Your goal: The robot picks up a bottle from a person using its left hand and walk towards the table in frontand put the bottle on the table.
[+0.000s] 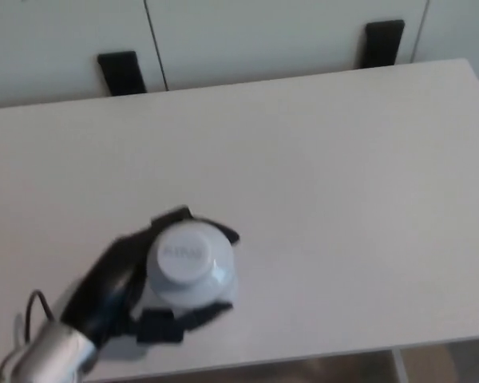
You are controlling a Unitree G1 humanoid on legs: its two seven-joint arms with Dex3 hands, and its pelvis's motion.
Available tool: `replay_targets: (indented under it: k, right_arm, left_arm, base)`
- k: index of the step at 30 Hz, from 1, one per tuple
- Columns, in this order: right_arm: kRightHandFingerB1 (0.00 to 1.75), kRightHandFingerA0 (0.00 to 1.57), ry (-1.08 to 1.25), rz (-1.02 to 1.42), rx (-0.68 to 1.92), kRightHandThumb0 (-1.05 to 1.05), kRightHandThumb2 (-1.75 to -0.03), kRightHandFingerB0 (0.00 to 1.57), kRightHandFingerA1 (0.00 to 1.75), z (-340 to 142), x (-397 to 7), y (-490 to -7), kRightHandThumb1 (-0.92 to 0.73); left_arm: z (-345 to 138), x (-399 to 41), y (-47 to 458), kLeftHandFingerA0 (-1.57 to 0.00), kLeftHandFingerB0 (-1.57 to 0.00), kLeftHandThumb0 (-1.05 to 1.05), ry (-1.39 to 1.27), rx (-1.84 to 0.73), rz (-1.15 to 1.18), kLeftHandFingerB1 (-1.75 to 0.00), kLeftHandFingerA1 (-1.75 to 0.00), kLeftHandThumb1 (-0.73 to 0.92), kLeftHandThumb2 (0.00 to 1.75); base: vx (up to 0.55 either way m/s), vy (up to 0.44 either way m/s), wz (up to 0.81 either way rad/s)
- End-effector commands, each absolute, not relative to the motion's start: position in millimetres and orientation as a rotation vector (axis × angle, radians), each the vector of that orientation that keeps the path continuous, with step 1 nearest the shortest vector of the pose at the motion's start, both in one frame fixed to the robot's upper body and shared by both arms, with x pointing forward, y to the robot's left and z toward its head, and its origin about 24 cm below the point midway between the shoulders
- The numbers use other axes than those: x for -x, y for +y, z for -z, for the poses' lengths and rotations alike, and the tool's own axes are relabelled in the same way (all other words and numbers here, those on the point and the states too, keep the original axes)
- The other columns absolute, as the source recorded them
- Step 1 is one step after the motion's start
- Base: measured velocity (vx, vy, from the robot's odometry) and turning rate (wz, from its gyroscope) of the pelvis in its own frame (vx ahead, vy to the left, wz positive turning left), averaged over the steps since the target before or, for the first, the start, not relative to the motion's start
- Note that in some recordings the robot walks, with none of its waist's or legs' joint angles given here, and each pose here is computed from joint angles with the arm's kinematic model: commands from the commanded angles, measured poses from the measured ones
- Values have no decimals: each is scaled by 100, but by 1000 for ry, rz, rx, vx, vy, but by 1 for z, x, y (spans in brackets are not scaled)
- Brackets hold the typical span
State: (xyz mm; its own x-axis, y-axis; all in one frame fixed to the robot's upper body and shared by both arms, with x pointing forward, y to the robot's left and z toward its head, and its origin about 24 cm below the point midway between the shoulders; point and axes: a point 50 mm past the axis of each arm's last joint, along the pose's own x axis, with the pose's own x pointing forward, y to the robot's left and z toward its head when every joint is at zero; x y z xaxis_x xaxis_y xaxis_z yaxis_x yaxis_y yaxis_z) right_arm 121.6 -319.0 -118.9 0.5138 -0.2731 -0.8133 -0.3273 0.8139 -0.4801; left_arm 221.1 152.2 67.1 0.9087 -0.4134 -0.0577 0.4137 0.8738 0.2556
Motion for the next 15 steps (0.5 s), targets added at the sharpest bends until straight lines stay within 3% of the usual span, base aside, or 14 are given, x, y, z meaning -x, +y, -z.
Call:
replay_targets:
  k: [1, 7, 15]
  right_arm:
    - [40, 62, 1062, -40, 637, -43, -62, 52, 45, 119, -122, -319, -73]
    - [40, 62, 1063, -49, 648, -44, -62, 55, 44, 119, -122, -319, -73]
    - [40, 62, 1061, -49, 643, -44, -62, 54, 44, 118, -127, -319, -72]
  left_arm:
    - [-70, -241, 162, -109, -74, -28, 11, -285, 354, -112, -141, 82, 70]
    - [-70, -258, 165, -109, -73, -28, 22, -307, 324, -113, -142, 83, 67]
    - [-62, -266, 166, -107, -75, -28, 64, -332, 298, -111, -145, 82, 68]
  base:
    - [79, 162, -5]
    - [62, 174, 7]
    - [4, 13, 4]
